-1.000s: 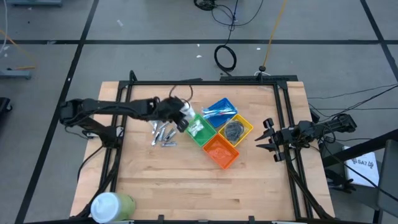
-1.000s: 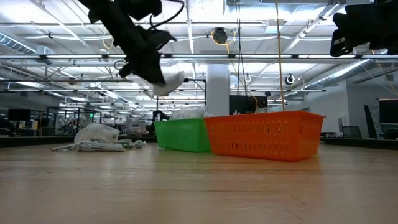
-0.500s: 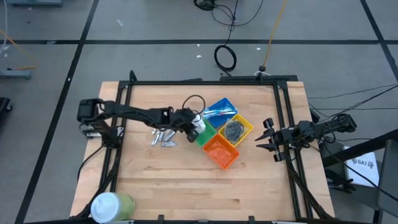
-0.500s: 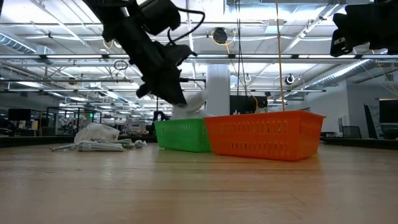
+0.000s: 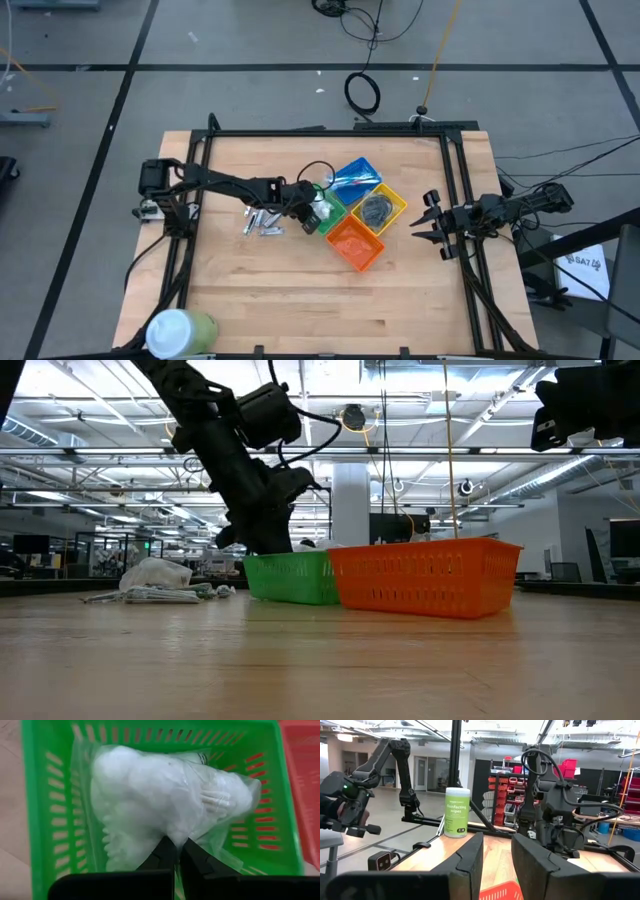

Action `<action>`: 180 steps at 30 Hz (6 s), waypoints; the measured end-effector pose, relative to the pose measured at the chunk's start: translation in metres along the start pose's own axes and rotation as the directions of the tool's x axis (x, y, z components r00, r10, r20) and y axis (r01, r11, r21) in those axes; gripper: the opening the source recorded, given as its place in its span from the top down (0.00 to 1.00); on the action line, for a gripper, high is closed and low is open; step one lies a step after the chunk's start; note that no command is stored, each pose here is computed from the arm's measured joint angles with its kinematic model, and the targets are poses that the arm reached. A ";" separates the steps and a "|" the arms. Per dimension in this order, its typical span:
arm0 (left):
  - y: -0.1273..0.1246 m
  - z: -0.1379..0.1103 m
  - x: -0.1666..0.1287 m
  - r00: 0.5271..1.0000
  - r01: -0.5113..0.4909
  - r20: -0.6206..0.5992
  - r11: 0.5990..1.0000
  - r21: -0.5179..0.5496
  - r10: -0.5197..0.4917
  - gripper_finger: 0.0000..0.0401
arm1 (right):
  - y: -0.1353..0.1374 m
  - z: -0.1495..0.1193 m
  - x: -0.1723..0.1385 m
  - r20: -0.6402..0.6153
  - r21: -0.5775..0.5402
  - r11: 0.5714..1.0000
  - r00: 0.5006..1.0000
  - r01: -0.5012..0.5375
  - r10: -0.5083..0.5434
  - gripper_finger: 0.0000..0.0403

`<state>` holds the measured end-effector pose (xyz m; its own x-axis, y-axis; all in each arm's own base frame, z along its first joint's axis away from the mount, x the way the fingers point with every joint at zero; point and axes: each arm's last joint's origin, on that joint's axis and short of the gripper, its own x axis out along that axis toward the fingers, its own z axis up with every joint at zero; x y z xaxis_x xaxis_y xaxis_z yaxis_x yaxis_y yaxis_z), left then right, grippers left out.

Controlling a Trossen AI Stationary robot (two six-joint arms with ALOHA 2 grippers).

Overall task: Pick & Place Travel size toiletries
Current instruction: Put the white cotton pack into the green bin

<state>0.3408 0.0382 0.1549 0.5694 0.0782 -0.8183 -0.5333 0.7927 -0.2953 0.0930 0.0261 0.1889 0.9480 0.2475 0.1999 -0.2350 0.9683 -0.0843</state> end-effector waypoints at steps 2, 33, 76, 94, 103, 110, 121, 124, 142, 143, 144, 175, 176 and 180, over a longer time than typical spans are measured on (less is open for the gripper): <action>0.002 0.001 0.001 1.000 -0.004 0.000 1.000 -0.005 0.004 0.99 | 0.000 0.000 0.000 0.001 0.000 1.000 1.000 0.000 0.000 0.77; 0.001 0.020 -0.055 0.988 0.008 0.149 0.991 0.135 -0.029 0.44 | 0.000 0.000 0.000 -0.001 0.000 1.000 1.000 0.000 0.000 0.77; 0.053 -0.039 -0.070 0.672 -0.624 -0.350 0.753 0.208 0.653 0.56 | 0.000 0.000 0.000 0.000 0.000 1.000 1.000 0.000 0.000 0.77; 0.066 -0.037 -0.058 0.634 -0.640 -0.385 0.734 0.227 0.671 0.61 | 0.000 0.000 0.000 0.000 0.000 1.000 1.000 0.000 0.000 0.77; 0.066 -0.035 -0.056 0.645 -0.641 -0.374 0.738 0.210 0.667 0.97 | 0.000 0.000 0.000 0.000 0.000 1.000 1.000 0.000 0.000 0.77; 0.062 -0.031 -0.065 0.653 -0.662 -0.318 0.722 0.202 0.688 0.99 | 0.000 0.000 0.000 0.000 0.000 1.000 1.000 0.000 0.000 0.77; -0.012 0.002 -0.108 0.804 -0.581 0.013 0.781 0.229 0.594 1.00 | 0.000 0.000 0.000 0.000 0.000 1.000 1.000 0.000 0.000 0.77; -0.040 0.008 -0.110 0.859 -0.509 0.140 0.790 0.342 0.493 1.00 | 0.000 0.000 0.000 0.000 0.000 1.000 1.000 0.000 0.000 0.77; -0.069 0.006 -0.047 0.923 -0.370 0.169 0.678 0.636 0.345 1.00 | 0.000 0.000 0.000 -0.002 0.000 1.000 1.000 0.000 0.000 0.77; -0.068 0.004 -0.040 0.927 -0.351 0.141 0.675 0.649 0.347 1.00 | 0.000 0.000 0.000 0.001 0.000 1.000 1.000 0.001 -0.001 0.77; -0.067 0.002 -0.032 0.931 -0.333 0.117 0.674 0.660 0.346 1.00 | 0.000 0.000 0.000 -0.001 0.000 1.000 1.000 0.000 0.000 0.77; -0.067 0.010 -0.036 0.974 -0.200 0.054 0.720 0.664 0.220 1.00 | 0.000 0.000 0.000 -0.004 0.000 1.000 1.000 0.000 0.000 0.77; -0.067 0.011 -0.041 0.975 -0.204 0.068 0.722 0.661 0.213 0.99 | 0.000 0.000 0.000 -0.005 0.000 1.000 1.000 0.000 0.000 0.77; -0.069 0.016 -0.054 0.975 -0.217 0.106 0.740 0.636 0.194 0.95 | 0.000 -0.001 0.000 -0.006 0.000 1.000 1.000 0.000 0.000 0.77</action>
<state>0.3568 -0.0111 0.2268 0.5182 0.2946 -0.8029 -0.1200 0.9546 0.2727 0.0936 0.0262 0.1884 0.9493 0.2476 0.1936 -0.2354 0.9682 -0.0844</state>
